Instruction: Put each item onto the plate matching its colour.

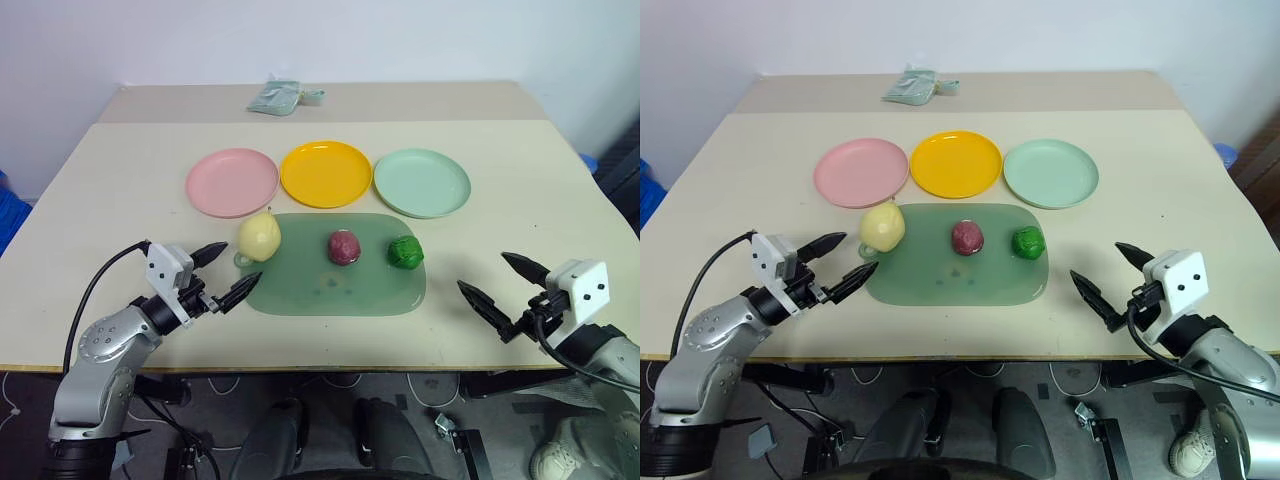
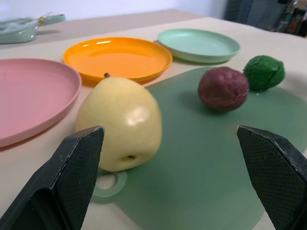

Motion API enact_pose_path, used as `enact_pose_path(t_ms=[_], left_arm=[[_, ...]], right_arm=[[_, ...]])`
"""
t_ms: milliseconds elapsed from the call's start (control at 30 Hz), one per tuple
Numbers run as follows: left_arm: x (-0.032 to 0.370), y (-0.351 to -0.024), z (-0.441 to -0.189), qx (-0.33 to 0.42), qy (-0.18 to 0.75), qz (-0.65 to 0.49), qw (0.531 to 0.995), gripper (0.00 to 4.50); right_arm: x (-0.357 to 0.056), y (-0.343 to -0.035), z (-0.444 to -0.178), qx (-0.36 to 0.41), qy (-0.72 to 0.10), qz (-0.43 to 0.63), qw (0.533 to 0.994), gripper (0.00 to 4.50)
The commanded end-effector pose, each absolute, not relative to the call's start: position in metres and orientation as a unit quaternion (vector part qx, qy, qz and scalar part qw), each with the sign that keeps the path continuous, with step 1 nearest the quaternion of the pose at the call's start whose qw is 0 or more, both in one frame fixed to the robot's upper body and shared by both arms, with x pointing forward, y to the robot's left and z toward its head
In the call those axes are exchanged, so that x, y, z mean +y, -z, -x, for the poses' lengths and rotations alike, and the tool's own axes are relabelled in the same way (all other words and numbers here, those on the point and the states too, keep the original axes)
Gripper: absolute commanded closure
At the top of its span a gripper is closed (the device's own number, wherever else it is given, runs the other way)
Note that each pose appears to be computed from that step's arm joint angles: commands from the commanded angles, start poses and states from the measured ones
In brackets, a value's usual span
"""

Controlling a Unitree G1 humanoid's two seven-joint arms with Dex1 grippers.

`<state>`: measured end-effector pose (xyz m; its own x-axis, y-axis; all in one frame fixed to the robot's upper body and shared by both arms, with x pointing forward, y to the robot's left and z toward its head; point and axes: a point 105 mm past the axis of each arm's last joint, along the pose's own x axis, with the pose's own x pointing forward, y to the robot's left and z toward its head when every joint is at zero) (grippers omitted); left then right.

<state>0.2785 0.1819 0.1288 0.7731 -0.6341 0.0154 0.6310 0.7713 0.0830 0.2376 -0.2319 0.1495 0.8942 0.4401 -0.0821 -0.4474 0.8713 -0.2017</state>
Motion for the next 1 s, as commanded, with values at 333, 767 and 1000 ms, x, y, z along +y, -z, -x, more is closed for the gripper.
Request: enact_pose_path(t_ms=[333, 767, 1000], left_arm=[[0.201, -0.127, -0.295, -0.044, 0.231, -0.007, 0.972, 0.0], [0.203, -0.137, -0.312, -0.05, 0.235, 0.006, 0.971, 0.0], [0.197, -0.14, -0.313, -0.053, 0.248, 0.009, 0.967, 0.0]], right_arm=[[-0.165, -0.176, -0.248, -0.064, -0.405, 0.104, 0.906, 0.04], [-0.143, -0.177, -0.251, -0.077, -0.455, 0.093, 0.882, 0.04], [-0.138, -0.18, -0.25, -0.082, -0.46, 0.095, 0.879, 0.04]])
